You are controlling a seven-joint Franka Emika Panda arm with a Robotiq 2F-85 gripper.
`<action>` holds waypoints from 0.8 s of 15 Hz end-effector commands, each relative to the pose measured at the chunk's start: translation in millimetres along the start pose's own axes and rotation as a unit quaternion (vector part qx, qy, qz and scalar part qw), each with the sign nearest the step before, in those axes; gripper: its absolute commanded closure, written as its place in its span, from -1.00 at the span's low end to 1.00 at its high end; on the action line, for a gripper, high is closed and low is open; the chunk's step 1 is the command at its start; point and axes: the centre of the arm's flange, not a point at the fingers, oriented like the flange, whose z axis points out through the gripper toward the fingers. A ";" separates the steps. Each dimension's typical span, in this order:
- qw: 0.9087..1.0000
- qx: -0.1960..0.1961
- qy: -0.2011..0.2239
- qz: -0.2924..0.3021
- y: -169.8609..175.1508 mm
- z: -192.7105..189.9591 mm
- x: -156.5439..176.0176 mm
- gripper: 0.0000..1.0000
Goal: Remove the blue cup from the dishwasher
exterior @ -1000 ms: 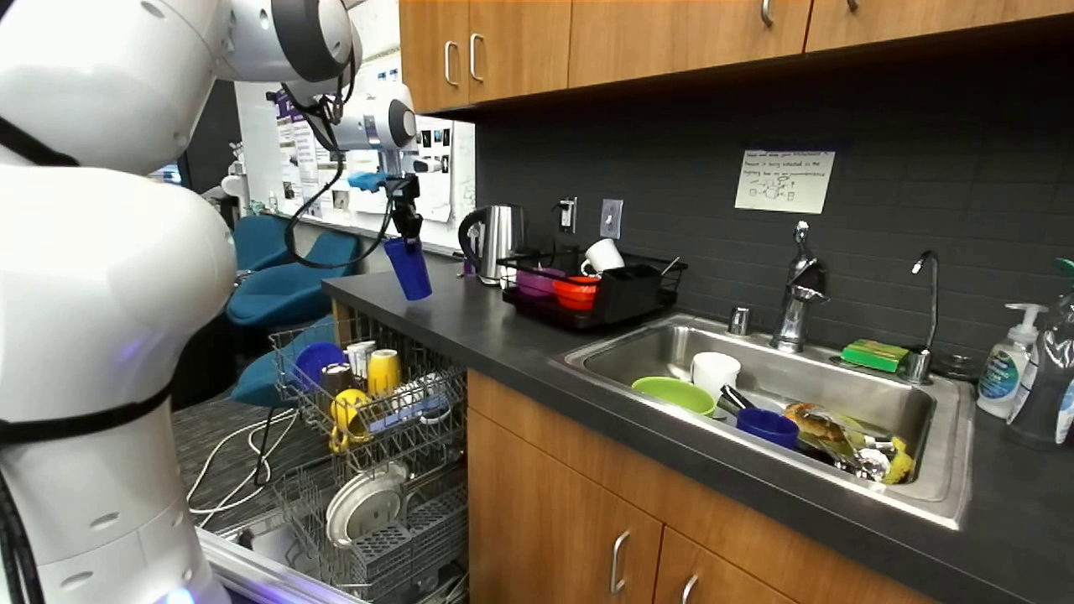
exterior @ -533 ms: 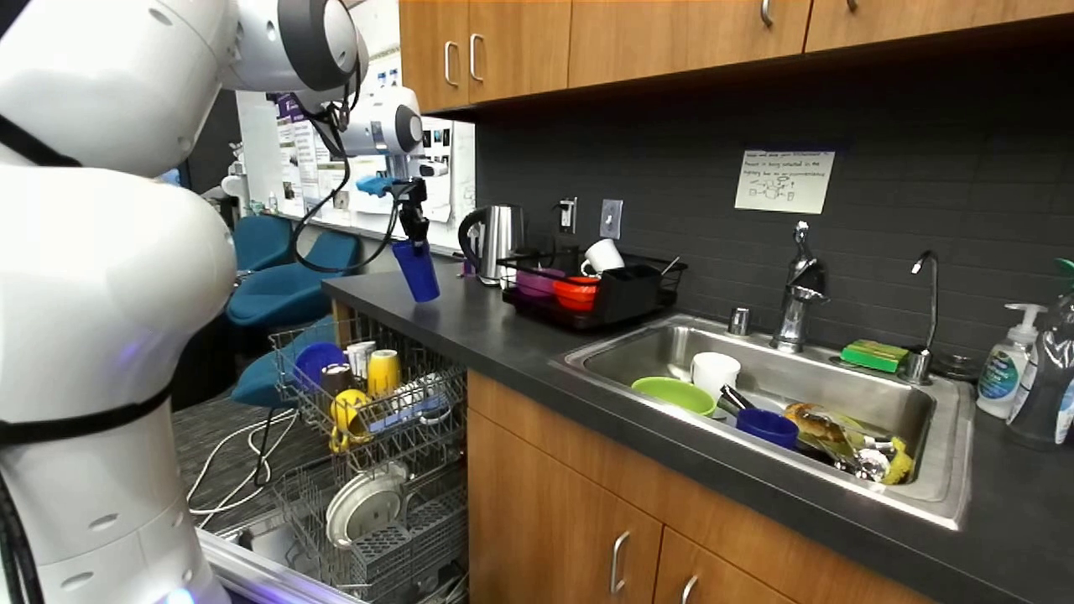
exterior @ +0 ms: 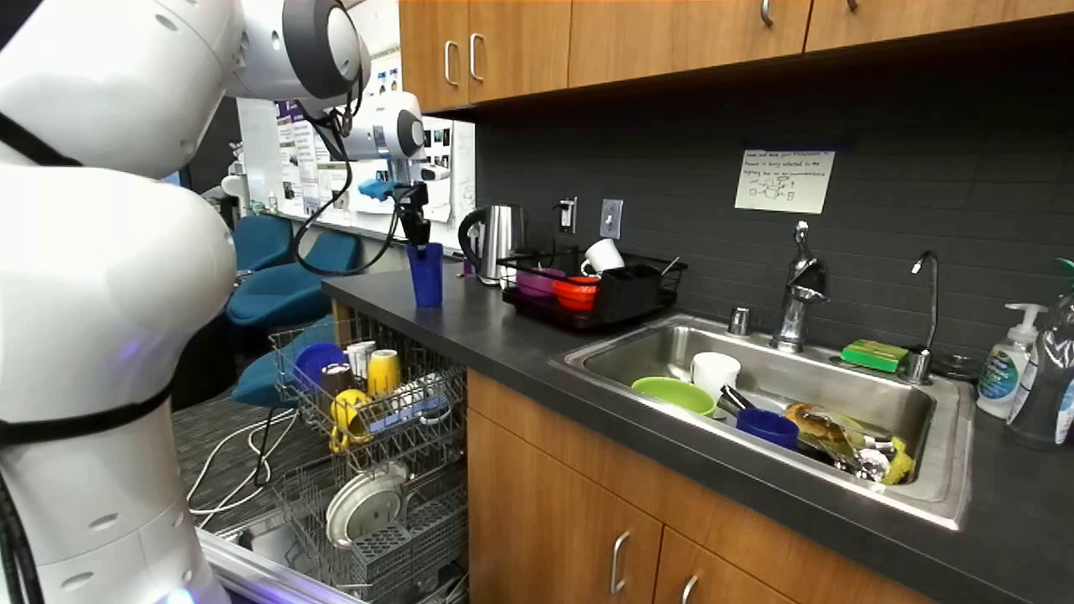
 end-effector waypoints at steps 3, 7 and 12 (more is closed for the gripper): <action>1.000 -0.005 0.003 0.009 -4.4 1.2 4.3 -0.50; 0.999 -0.030 0.041 -0.008 -6.2 -5.7 2.6 -1.00; 0.993 -0.053 0.103 -0.018 -6.4 -26.9 13.2 -1.00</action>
